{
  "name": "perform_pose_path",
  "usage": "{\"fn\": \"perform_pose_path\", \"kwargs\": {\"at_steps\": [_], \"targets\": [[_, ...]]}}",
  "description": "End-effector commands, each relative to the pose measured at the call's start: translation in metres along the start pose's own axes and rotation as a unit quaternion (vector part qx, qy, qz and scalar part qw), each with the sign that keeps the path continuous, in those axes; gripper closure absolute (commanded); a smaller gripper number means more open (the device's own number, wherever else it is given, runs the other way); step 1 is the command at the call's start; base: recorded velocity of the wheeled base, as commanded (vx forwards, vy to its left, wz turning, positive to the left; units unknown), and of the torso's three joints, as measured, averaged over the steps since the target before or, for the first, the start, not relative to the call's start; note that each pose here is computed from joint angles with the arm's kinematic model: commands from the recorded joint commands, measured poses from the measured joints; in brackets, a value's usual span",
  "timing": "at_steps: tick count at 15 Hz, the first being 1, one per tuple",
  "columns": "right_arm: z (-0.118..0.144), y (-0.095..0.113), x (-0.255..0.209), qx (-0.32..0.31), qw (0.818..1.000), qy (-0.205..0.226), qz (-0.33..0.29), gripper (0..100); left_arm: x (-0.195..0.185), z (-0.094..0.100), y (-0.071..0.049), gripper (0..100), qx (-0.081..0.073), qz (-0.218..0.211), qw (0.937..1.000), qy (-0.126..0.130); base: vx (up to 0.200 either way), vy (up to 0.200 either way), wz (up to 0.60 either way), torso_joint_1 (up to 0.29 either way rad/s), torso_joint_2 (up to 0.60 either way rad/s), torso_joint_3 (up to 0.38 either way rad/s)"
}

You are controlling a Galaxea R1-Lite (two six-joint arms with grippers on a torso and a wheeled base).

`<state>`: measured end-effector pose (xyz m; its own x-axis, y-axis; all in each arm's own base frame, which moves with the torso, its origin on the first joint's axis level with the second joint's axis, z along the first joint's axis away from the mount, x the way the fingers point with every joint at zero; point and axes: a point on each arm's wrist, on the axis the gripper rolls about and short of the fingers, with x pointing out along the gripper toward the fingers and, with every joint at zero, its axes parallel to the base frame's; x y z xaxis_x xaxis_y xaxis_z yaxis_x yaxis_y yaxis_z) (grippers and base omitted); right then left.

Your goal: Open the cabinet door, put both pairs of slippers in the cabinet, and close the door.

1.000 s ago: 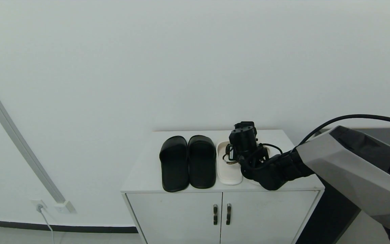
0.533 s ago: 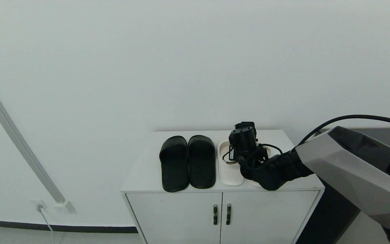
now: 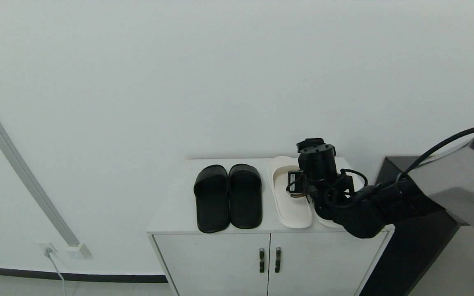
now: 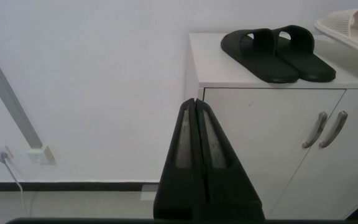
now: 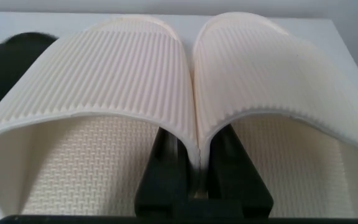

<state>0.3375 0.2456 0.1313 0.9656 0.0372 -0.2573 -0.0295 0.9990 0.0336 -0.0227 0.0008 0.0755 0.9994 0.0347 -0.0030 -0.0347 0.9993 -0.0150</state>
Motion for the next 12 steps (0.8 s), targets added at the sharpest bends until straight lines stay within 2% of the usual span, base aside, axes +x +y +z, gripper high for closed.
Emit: {"fn": "perform_pose_path", "kwargs": {"at_steps": [1, 4, 7, 9, 12], "targets": [[0.018, -0.013, -0.045, -0.004, 0.998, -0.027, 0.053, 100, 0.000, 0.000, 0.000, 100, 0.000, 0.000, 1.0000, -0.001, 0.000, 0.000, 0.00, 0.000, 0.00, 0.000], [0.016, -0.023, -0.073, -0.022, 0.994, -0.035, 0.098, 100, 0.000, 0.000, 0.000, 100, 0.000, 0.000, 1.0000, -0.001, 0.000, 0.000, 0.00, 0.000, 0.00, 0.000], [0.012, -0.036, -0.110, -0.039, 0.987, -0.022, 0.156, 100, 0.000, 0.000, 0.000, 100, 0.000, 0.000, 1.0000, 0.000, 0.000, 0.000, 0.00, 0.000, 0.00, 0.000], [0.004, -0.047, -0.139, -0.069, 0.973, -0.010, 0.219, 100, 0.000, 0.000, 0.000, 100, 0.000, 0.000, 1.0000, -0.001, 0.000, 0.000, 0.00, 0.000, 0.00, 0.000], [-0.005, -0.063, -0.168, -0.084, 0.957, 0.019, 0.277, 100, 0.000, 0.000, 0.000, 100, 0.000, 0.000, 1.0000, 0.000, 0.000, 0.000, 0.00, 0.000, 0.00, 0.000]]}}
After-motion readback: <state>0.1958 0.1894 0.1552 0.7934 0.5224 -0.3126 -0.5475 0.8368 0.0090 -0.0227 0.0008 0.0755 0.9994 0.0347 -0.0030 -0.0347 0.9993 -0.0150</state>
